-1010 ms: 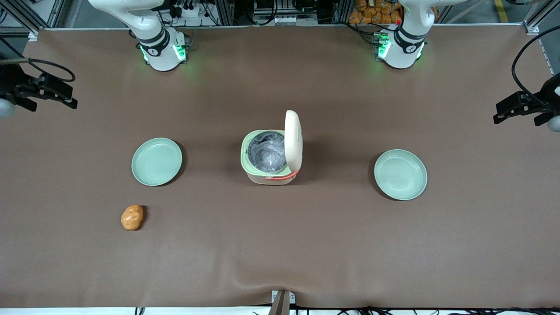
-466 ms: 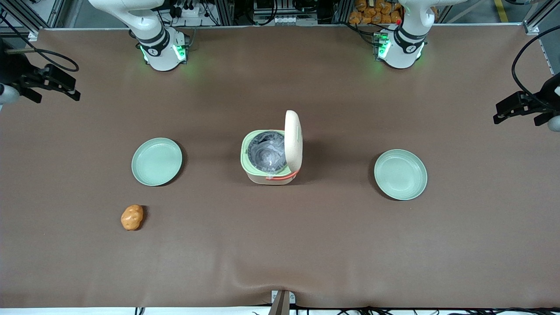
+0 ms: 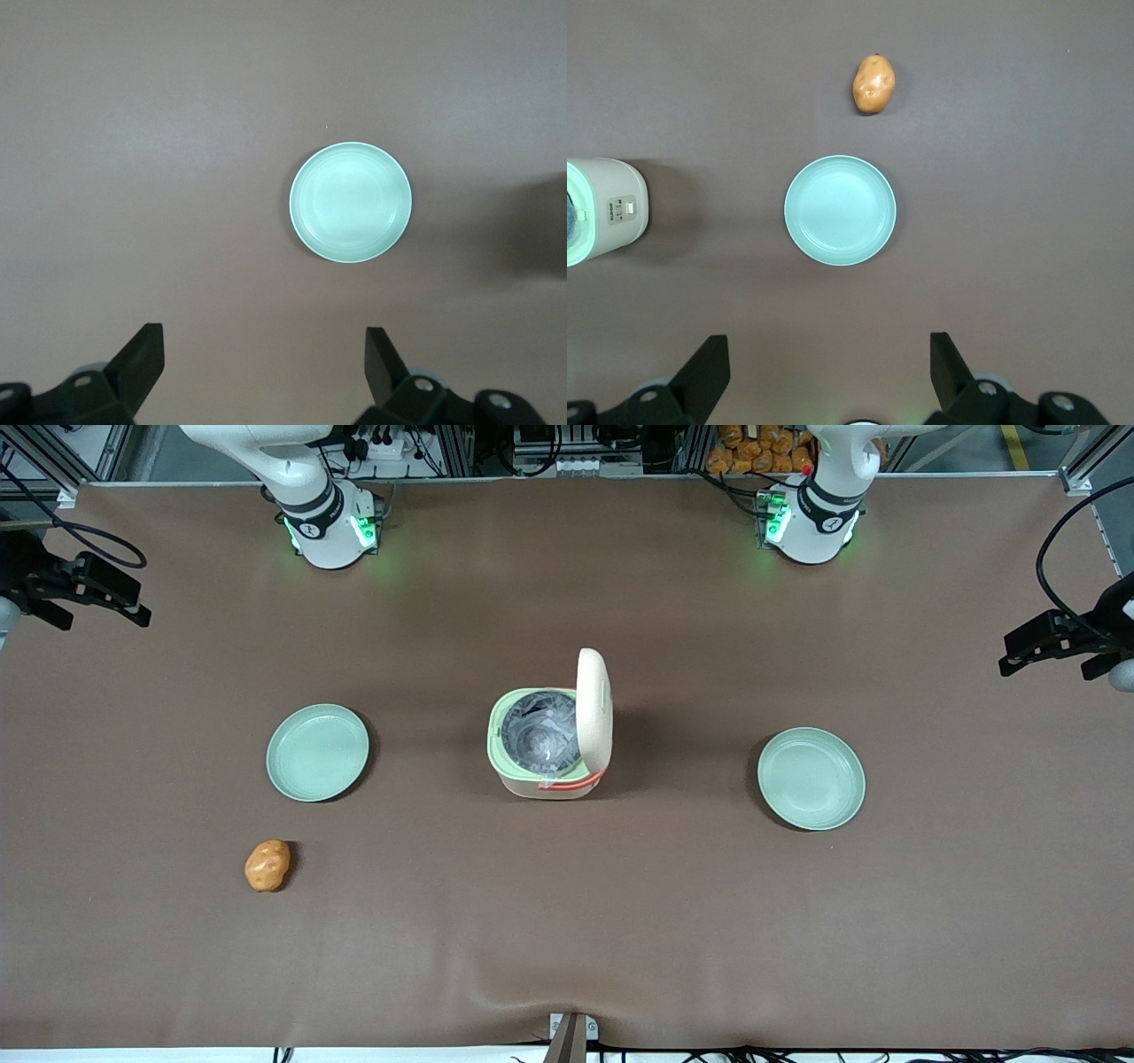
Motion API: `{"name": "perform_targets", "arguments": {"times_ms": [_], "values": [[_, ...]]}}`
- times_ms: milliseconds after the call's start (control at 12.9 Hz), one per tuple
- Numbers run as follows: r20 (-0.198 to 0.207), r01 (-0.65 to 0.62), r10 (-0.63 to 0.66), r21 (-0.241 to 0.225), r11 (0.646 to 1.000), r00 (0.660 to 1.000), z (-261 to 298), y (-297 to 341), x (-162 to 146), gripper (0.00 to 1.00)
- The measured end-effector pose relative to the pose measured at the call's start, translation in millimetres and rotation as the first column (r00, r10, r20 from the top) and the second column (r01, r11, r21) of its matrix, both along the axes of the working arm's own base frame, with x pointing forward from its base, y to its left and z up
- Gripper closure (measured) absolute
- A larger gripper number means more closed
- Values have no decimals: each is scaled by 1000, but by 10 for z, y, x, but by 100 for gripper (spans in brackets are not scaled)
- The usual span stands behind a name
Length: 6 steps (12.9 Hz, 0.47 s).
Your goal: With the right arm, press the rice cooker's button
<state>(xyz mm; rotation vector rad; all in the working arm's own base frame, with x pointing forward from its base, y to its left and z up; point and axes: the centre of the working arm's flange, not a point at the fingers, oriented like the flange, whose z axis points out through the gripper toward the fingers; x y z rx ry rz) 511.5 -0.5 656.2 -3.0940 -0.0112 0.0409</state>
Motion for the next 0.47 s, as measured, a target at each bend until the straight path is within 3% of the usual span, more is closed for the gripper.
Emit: {"name": "perform_targets", "arguments": {"times_ms": [466], "values": [[4,0,0,-2,1000,1000,20,-3,-4,0]]}}
